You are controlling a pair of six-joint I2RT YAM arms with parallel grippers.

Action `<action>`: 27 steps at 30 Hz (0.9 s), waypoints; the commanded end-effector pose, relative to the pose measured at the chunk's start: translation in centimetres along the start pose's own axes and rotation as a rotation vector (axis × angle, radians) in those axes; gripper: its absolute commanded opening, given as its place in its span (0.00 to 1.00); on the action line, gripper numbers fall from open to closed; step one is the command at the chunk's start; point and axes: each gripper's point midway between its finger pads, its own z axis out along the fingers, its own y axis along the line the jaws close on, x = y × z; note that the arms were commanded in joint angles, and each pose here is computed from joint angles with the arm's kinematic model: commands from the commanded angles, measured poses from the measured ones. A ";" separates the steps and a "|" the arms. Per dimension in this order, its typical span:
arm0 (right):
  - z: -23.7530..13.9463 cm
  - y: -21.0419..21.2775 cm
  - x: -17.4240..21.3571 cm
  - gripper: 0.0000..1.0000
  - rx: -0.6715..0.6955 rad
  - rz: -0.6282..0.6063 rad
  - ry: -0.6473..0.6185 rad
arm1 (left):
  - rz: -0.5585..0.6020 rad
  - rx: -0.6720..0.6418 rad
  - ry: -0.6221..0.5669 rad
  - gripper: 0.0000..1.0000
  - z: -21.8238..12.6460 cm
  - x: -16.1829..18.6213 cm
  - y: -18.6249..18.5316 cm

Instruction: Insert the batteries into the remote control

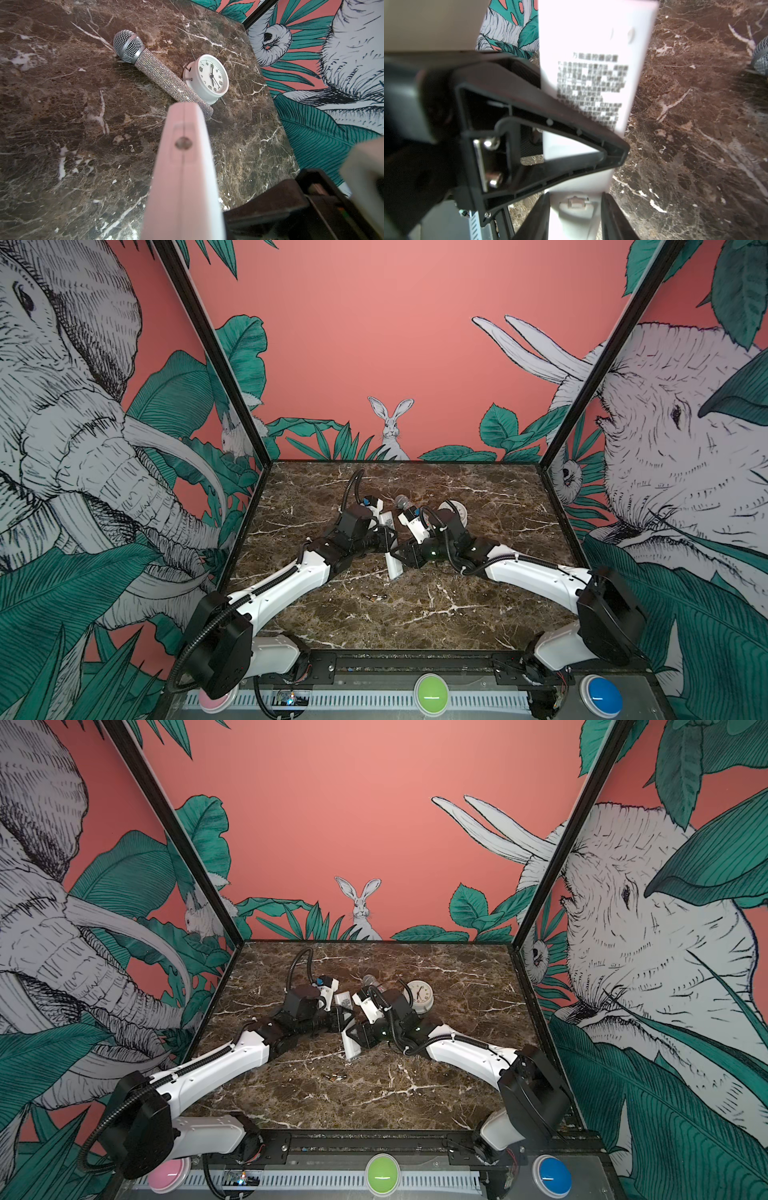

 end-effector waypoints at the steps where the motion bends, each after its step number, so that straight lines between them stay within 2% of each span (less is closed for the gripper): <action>1: 0.4 0.1 -0.6 0.38 -0.008 -0.009 -0.015 | 0.017 0.075 -0.047 0.00 -0.6 -1.6 -2.1; 27: -0.2 0.6 -0.5 0.27 -0.024 -0.008 -0.021 | 0.014 0.057 -0.053 0.00 -0.7 -1.5 -1.7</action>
